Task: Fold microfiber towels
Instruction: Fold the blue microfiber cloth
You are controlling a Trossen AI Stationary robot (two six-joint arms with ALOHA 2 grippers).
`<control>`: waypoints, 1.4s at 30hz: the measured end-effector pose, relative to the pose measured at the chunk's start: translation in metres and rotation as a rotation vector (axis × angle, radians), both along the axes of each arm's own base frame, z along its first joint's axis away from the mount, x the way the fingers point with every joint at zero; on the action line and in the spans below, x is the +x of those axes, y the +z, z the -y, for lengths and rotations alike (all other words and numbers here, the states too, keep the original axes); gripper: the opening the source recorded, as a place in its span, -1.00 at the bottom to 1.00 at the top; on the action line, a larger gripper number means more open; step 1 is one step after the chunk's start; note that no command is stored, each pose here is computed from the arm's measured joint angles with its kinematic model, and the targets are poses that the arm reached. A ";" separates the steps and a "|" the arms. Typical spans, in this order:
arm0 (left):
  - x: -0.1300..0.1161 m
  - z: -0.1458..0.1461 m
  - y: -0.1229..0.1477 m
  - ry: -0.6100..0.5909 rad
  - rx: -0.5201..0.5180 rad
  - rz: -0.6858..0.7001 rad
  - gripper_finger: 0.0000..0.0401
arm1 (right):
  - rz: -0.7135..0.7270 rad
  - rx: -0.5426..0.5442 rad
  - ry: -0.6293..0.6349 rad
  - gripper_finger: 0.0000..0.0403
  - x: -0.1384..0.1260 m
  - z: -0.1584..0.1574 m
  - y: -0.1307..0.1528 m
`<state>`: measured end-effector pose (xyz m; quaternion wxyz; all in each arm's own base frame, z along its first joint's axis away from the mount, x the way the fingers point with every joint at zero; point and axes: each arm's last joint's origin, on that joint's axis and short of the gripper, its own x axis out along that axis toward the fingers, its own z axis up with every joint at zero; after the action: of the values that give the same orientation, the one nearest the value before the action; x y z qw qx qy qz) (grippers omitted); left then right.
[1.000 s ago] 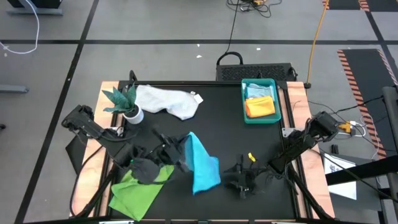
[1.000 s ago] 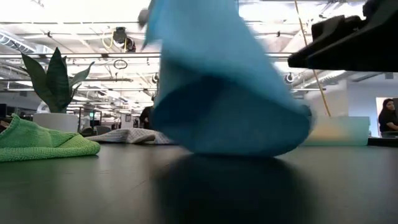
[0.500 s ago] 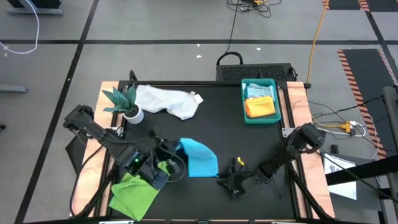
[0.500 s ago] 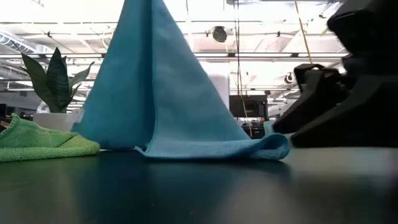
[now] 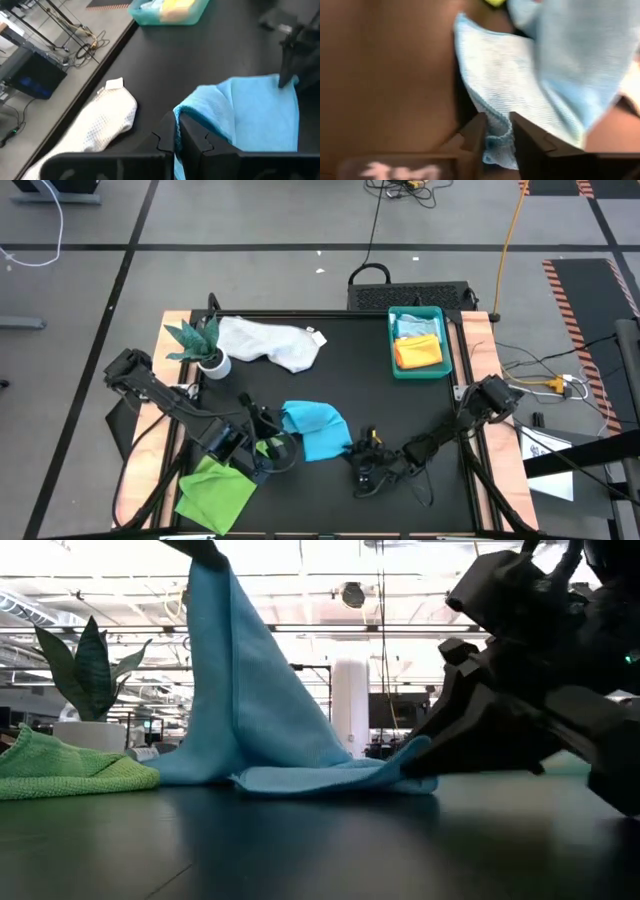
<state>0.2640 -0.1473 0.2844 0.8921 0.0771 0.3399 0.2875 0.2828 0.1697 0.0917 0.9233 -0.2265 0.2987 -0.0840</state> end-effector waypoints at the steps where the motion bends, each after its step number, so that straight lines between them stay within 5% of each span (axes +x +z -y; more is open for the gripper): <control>1: -0.001 0.000 -0.001 -0.001 -0.005 -0.005 -0.93 | 0.004 -0.018 -0.016 -0.76 -0.001 0.001 0.002; 4: -0.003 0.005 -0.003 -0.021 -0.023 -0.015 -0.98 | 0.026 -0.034 -0.053 -0.96 -0.006 0.000 0.011; 8: -0.010 0.021 0.003 -0.081 -0.050 0.006 -0.95 | 0.101 0.014 -0.058 -0.95 -0.017 -0.008 0.041; 15: -0.034 0.073 0.037 -0.245 -0.038 0.216 -0.97 | 0.212 0.333 0.254 -0.98 -0.050 -0.031 0.103; 19: -0.046 0.075 0.039 -0.170 0.017 0.314 -0.98 | 0.393 0.414 0.037 -0.99 -0.077 -0.016 0.120; 22: -0.048 0.066 0.025 -0.101 0.007 0.308 -0.98 | 0.485 0.469 -0.196 -0.99 -0.096 0.009 0.108; 30: -0.038 0.012 -0.061 0.156 -0.104 0.145 -0.98 | 0.382 0.731 -0.450 -0.99 -0.130 0.070 0.030; 36: -0.043 -0.021 -0.103 0.306 -0.154 0.064 -0.95 | 0.308 0.710 -0.483 -0.99 -0.142 0.089 0.009; 42: -0.040 -0.026 -0.109 0.303 -0.162 0.035 -0.95 | 0.297 0.647 -0.371 -0.90 -0.138 0.086 0.017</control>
<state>0.2236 -0.1211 0.1754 0.8476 -0.0523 0.3542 0.3917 0.1447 0.0836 0.1083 0.9493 0.1482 0.2089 -0.1825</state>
